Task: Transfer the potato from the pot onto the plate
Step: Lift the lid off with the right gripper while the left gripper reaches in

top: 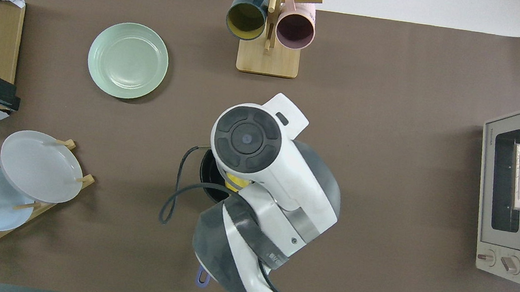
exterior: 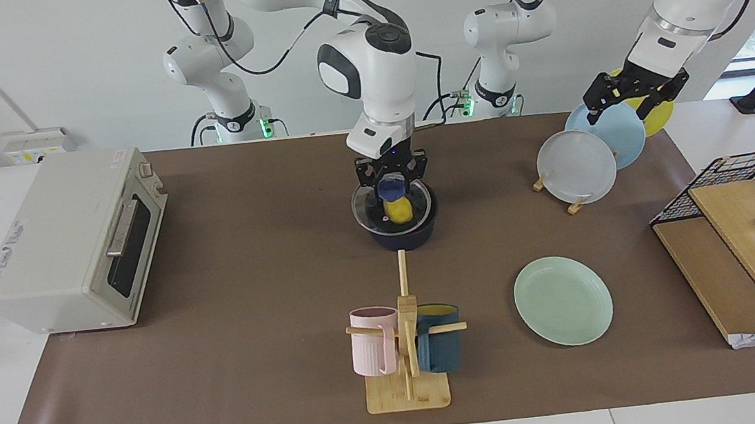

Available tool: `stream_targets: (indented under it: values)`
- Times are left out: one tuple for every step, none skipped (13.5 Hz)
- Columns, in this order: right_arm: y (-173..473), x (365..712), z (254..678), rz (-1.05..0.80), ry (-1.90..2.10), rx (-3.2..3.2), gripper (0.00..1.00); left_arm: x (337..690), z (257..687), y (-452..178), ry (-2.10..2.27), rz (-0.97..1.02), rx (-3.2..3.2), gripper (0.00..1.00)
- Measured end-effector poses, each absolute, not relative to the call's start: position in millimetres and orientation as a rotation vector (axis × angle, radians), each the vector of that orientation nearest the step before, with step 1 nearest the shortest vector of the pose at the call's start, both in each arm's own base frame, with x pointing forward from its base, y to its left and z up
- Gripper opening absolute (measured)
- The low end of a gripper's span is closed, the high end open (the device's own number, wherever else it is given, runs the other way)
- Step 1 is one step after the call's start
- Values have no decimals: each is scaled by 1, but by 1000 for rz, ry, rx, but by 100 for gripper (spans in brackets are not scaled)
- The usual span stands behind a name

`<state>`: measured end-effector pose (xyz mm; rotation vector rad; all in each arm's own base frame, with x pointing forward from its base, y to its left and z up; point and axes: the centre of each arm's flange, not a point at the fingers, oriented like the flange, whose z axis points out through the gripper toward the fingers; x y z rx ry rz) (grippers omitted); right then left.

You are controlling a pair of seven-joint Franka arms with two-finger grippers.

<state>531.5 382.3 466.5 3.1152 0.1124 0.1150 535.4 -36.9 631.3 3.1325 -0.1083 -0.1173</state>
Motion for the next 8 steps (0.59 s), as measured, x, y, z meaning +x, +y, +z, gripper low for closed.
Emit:
stream_targets:
  values:
    - [356,548,466,98,151,3104,67,535,631,-37,-108,-117,3132,100]
    - [328,564,466,79,189,3093,67,535,631,-37,-108,-117,3132,100]
    - [297,579,465,55,223,3082,67,535,631,-37,-108,-118,3132,100]
    - [267,592,464,31,264,3073,67,535,631,-37,-109,-118,3132,100]
    - [241,601,463,13,300,3066,67,535,631,-38,-111,-118,3132,100]
    - [218,609,460,-5,327,3060,67,535,631,-38,-113,-119,3132,100]
    - [198,614,456,-22,358,3055,67,535,630,-39,-114,-122,3132,100]
    - [178,617,450,-44,394,3049,67,535,630,-40,-116,-121,3132,100]
